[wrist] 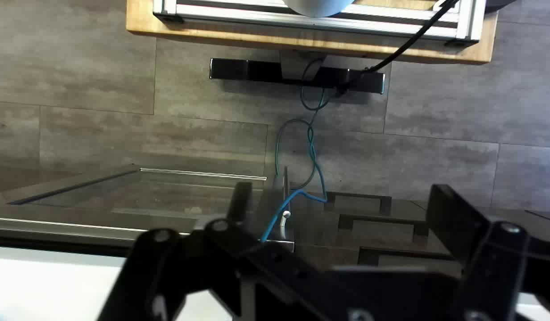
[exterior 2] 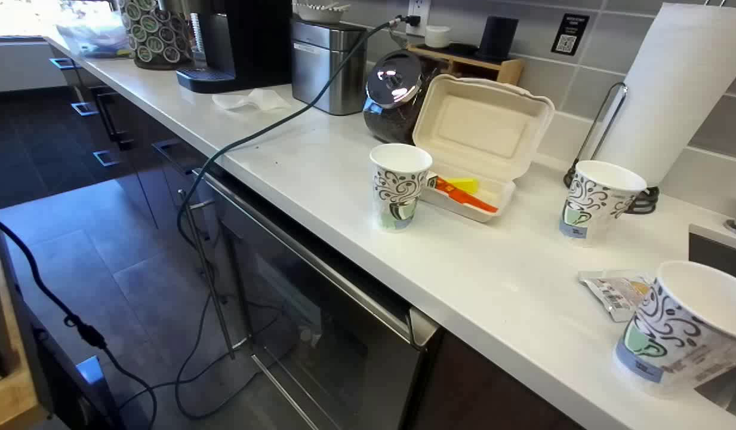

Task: Close the lid on the coffee maker

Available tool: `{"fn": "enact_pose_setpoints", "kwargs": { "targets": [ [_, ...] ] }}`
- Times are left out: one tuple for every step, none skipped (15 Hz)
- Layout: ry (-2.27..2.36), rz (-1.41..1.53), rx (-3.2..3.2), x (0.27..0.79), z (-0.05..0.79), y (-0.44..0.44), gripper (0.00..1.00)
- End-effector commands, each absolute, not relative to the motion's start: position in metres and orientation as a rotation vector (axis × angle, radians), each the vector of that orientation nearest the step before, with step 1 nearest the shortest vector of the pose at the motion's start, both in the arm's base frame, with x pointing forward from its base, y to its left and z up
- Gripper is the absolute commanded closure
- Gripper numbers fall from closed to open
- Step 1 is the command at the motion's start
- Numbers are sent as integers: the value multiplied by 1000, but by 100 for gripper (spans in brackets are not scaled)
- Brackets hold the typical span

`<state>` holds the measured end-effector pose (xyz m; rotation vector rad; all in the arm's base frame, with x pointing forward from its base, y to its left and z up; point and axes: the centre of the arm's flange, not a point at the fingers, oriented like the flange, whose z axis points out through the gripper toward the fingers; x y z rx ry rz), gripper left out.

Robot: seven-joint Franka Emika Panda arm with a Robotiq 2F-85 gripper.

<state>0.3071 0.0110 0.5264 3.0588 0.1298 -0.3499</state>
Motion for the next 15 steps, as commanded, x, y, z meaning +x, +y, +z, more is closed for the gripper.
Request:
{"fn": "enact_pose_setpoints", "kwargs": {
  "targets": [
    [130, -350, 3059, 307, 526, 11, 0],
    [130, -350, 3059, 307, 526, 11, 0],
    [130, -350, 3059, 307, 526, 11, 0],
    [130, -350, 3059, 307, 526, 11, 0],
    [130, -350, 3059, 307, 526, 11, 0],
    [130, -350, 3059, 307, 526, 11, 0],
    [130, -350, 3059, 307, 526, 11, 0],
    [130, -350, 3059, 307, 526, 11, 0],
    [130, -350, 3059, 307, 526, 11, 0],
    [266, -170, 3092, 318, 532, 16, 0],
    [283, -112, 3108, 327, 536, 21, 0],
    [328, -22, 3101, 340, 545, 30, 0],
    [362, 72, 3107, 350, 551, 36, 0],
    [379, 173, 3123, 365, 560, 41, 0],
    [421, 273, 3113, 375, 566, 45, 0]
  ]
}}
